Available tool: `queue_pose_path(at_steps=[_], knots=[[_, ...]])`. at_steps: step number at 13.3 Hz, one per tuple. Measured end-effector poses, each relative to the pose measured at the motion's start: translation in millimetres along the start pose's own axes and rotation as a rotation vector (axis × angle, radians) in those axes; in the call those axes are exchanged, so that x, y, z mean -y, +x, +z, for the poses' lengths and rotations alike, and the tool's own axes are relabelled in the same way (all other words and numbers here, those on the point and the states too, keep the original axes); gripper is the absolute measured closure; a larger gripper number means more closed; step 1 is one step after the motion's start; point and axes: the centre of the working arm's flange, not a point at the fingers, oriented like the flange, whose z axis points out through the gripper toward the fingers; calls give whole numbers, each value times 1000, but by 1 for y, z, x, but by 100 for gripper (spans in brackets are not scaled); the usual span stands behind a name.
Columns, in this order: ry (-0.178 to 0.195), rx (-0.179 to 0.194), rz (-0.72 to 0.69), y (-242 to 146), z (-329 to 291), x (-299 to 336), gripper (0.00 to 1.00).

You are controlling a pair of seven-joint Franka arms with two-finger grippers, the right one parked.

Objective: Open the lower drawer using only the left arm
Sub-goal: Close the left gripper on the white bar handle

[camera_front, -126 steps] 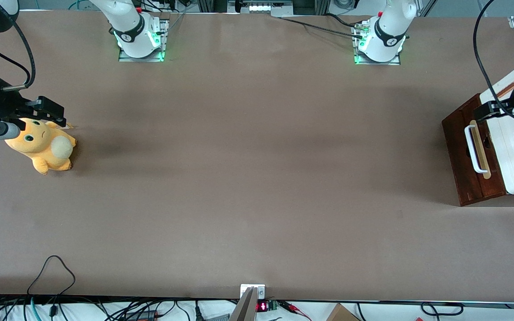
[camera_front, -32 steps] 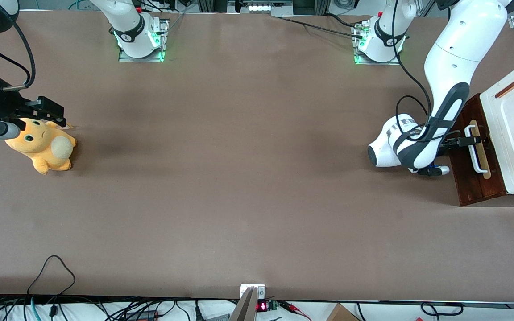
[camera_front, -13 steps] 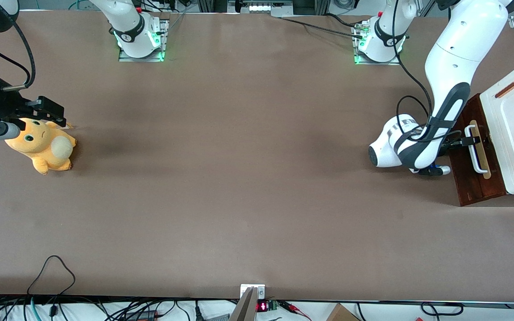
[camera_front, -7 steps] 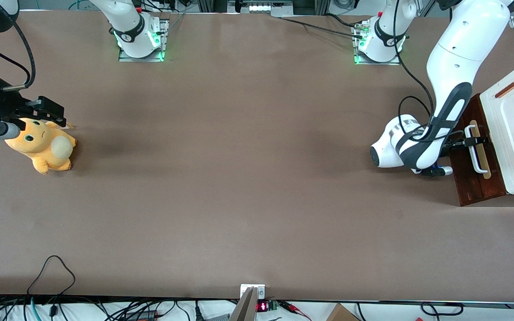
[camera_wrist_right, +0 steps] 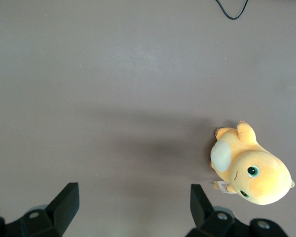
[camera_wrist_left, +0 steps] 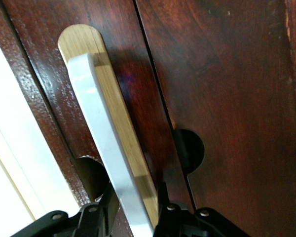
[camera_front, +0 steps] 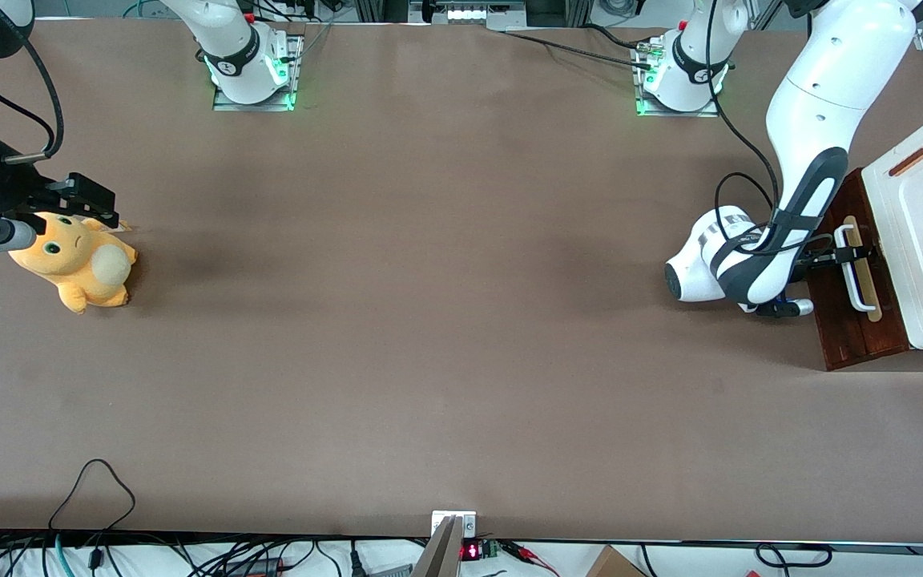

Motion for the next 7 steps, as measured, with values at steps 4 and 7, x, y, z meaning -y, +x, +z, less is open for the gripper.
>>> queue_pose_path(at_steps=[4,7], knots=[[-1,-1,-1,0,-1,0,70],[-1,-1,-2,0,-1,0,74]])
